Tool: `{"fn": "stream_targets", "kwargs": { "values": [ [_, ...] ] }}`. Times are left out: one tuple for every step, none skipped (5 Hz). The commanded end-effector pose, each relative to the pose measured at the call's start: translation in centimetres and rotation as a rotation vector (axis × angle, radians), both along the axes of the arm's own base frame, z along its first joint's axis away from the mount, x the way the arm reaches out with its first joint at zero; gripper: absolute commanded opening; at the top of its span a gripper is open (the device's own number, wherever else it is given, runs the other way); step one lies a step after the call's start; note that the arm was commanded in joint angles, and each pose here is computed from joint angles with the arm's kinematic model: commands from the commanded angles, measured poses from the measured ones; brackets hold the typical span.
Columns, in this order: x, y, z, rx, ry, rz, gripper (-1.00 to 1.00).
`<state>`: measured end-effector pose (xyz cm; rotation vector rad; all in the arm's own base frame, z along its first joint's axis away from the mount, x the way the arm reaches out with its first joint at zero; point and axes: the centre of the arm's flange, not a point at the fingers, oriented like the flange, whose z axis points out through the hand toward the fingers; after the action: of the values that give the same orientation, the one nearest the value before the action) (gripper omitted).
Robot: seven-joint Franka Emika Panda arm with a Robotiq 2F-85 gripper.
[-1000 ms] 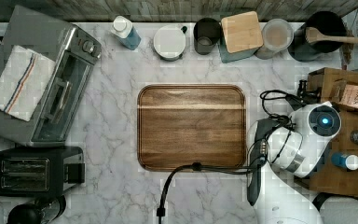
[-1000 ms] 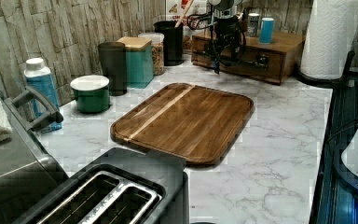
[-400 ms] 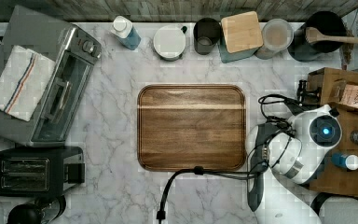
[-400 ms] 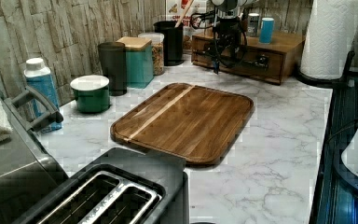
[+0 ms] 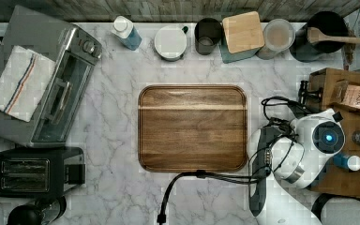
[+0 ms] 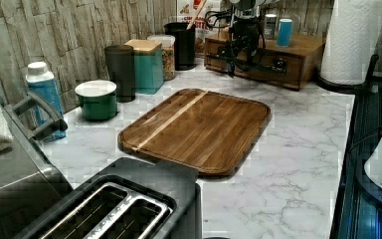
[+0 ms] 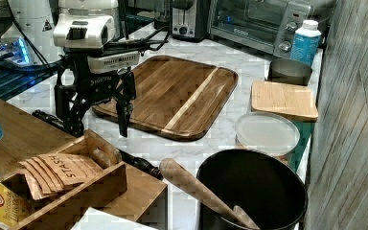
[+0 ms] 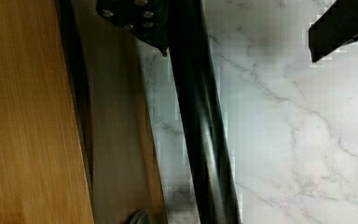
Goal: Open the drawer.
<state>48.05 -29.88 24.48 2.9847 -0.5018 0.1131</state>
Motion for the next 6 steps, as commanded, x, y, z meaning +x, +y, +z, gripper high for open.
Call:
{"fn": "stream_targets", "kwargs": {
  "values": [
    [3.8,24.2,1.2,0.154,0.005,0.198,1.00],
    [3.3,27.6,1.2,0.175,-0.059,0.223,1.00],
    [2.9,30.3,1.3,0.212,-0.065,0.227,1.00],
    [2.3,31.6,1.7,0.207,-0.053,0.189,1.00],
    [1.8,30.8,2.4,0.241,-0.067,0.178,1.00],
    [1.8,30.8,2.4,0.241,-0.067,0.179,1.00]
  ]
}}
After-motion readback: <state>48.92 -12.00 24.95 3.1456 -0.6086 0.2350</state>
